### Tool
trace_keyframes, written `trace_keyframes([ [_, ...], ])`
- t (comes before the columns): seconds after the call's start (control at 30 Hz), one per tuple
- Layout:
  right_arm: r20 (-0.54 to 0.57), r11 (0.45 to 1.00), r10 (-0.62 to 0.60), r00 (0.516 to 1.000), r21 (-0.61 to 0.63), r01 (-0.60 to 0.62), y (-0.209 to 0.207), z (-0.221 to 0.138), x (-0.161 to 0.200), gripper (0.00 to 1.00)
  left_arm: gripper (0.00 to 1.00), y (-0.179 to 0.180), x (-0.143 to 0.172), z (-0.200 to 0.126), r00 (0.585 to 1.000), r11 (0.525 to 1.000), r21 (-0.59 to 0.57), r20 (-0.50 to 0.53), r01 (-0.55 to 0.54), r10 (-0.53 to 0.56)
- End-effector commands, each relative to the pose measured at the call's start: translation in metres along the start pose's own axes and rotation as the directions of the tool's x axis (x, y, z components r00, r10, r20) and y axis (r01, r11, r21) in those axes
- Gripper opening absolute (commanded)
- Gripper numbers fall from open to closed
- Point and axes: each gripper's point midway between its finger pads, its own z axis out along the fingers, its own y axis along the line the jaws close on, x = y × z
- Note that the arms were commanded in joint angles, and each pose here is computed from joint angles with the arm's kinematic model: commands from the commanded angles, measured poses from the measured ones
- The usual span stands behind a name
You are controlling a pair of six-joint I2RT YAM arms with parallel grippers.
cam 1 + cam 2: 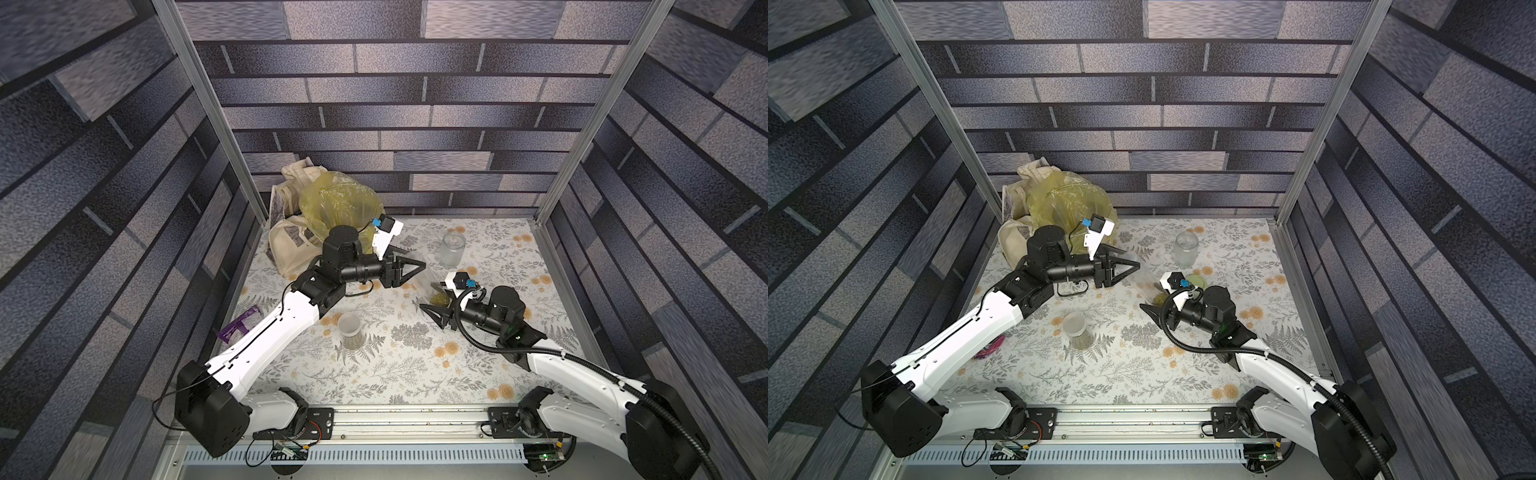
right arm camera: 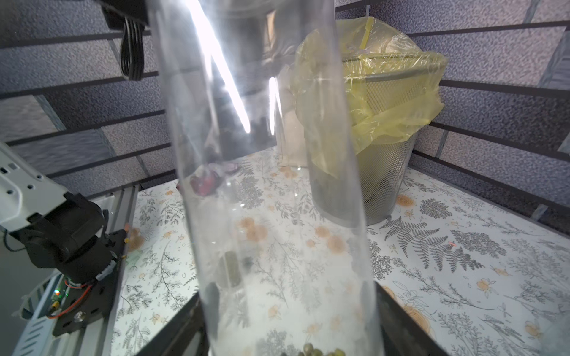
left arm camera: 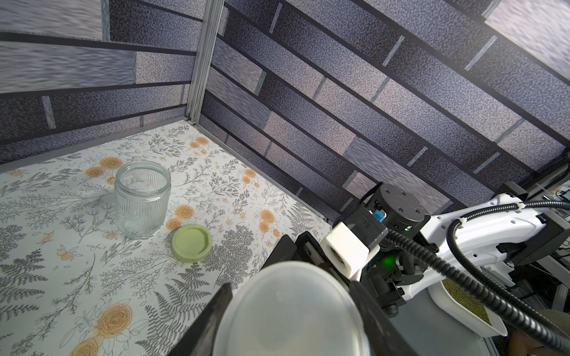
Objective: Empty moldy mung beans from jars
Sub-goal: Pick up the jar from the center of the board.
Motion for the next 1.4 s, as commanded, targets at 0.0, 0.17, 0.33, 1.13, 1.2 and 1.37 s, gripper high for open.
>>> trace_keyframes([
  [0.0,0.067,0.999,-0.038,0.997,-0.014,0.039,0.003,-0.003,-0.022,0.69,0.57,0.005,-0.005,-0.001,1.0,1.0,0.006,0.031,-0.004,0.004],
  [0.17,0.061,0.999,-0.04,0.997,-0.015,0.041,0.003,-0.001,-0.019,0.65,0.57,0.004,-0.009,-0.002,0.999,1.0,0.031,0.054,-0.004,0.002],
  [0.33,0.068,0.999,-0.034,0.997,-0.036,0.036,0.004,0.002,-0.021,0.65,0.57,0.003,-0.01,0.0,0.999,0.999,0.045,0.05,0.001,-0.003],
  [1.13,0.078,0.998,0.02,0.997,0.062,-0.024,-0.018,0.008,-0.031,0.46,1.0,0.025,-0.017,-0.002,0.99,0.994,-0.106,0.138,0.029,-0.014],
  [1.2,0.089,0.997,0.028,0.996,0.066,-0.034,-0.019,0.008,-0.032,0.46,1.0,0.025,-0.02,-0.003,0.988,0.993,-0.113,0.152,0.029,-0.011],
  [1.37,0.103,0.995,0.057,0.993,0.073,-0.065,-0.022,0.009,-0.032,0.46,1.0,0.028,-0.022,-0.001,0.986,0.991,-0.125,0.162,0.045,-0.024],
])
